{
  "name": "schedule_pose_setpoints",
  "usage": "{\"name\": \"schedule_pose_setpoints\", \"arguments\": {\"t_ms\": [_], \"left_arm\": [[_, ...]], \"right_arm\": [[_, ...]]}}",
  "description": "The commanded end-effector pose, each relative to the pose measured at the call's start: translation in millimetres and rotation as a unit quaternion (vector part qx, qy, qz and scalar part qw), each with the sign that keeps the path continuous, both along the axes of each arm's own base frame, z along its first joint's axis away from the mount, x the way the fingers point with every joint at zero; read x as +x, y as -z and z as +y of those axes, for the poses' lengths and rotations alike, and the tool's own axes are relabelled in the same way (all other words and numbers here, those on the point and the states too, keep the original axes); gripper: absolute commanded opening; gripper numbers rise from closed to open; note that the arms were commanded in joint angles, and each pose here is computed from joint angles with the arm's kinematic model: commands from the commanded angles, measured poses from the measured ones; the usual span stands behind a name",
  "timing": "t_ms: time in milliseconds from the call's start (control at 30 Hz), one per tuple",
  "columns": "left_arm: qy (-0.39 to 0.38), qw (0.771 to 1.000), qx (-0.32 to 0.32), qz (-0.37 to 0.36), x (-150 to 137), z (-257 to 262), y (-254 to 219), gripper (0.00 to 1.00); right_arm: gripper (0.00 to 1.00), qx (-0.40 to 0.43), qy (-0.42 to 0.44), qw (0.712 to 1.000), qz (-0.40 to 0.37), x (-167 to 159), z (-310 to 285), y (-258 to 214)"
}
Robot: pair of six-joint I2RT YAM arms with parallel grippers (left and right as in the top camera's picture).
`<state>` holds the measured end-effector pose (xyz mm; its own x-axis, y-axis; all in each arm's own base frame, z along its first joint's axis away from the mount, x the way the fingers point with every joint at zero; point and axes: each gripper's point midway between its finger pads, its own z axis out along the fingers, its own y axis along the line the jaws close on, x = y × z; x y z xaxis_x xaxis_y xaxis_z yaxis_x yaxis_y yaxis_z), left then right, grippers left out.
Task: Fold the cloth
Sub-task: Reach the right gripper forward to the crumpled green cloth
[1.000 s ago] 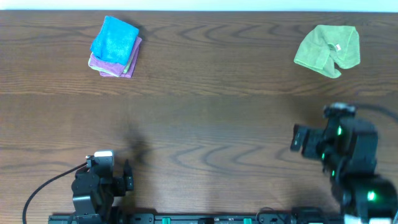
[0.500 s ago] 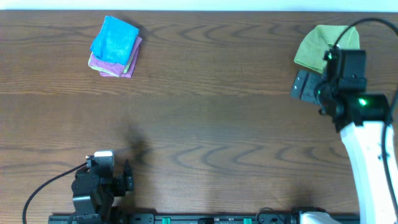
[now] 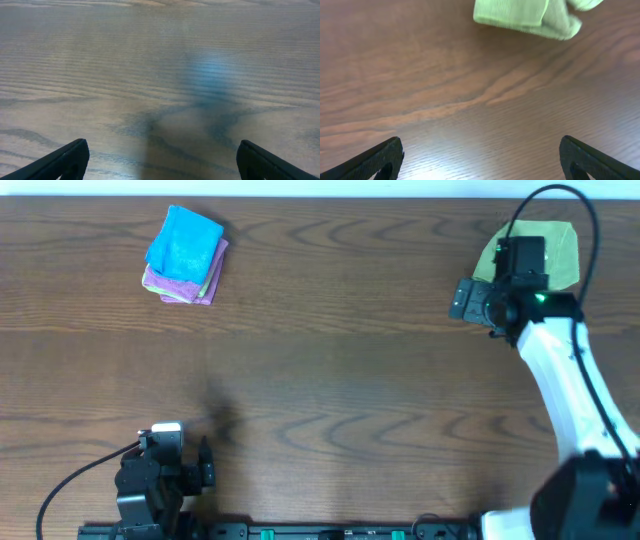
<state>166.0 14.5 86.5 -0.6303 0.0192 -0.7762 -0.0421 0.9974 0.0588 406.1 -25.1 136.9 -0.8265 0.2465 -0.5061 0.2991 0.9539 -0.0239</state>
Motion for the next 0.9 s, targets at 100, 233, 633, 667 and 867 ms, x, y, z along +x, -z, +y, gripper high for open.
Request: {"name": "schedule_pose_setpoints", "arguments": {"t_ms": [100, 233, 633, 667, 867], "left_arm": [[-0.002, 0.999, 0.007, 0.032, -6.2, 1.9, 20.3, 0.95], [-0.002, 0.999, 0.007, 0.032, -6.2, 1.9, 20.3, 0.95], [-0.002, 0.999, 0.007, 0.032, -6.2, 1.8, 20.3, 0.95], [-0.002, 0.999, 0.007, 0.032, -6.2, 1.8, 20.3, 0.95], [-0.002, 0.999, 0.007, 0.032, -6.2, 1.9, 20.3, 0.95]], "right_arm": [[0.99, -0.007, 0.025, 0.999, -0.028, 25.2, -34.5, 5.7], [0.99, 0.017, 0.053, 0.996, -0.074, 37.8, -67.4, -4.5], [0.99, 0.072, 0.069, 0.981, -0.167, 83.1, -118.5, 7.6], [0.99, 0.076, 0.072, 0.981, -0.164, 86.5, -118.1, 16.3], [0.91, 0.127, 0.081, 0.975, -0.165, 107.2, -112.3, 62.5]]}}
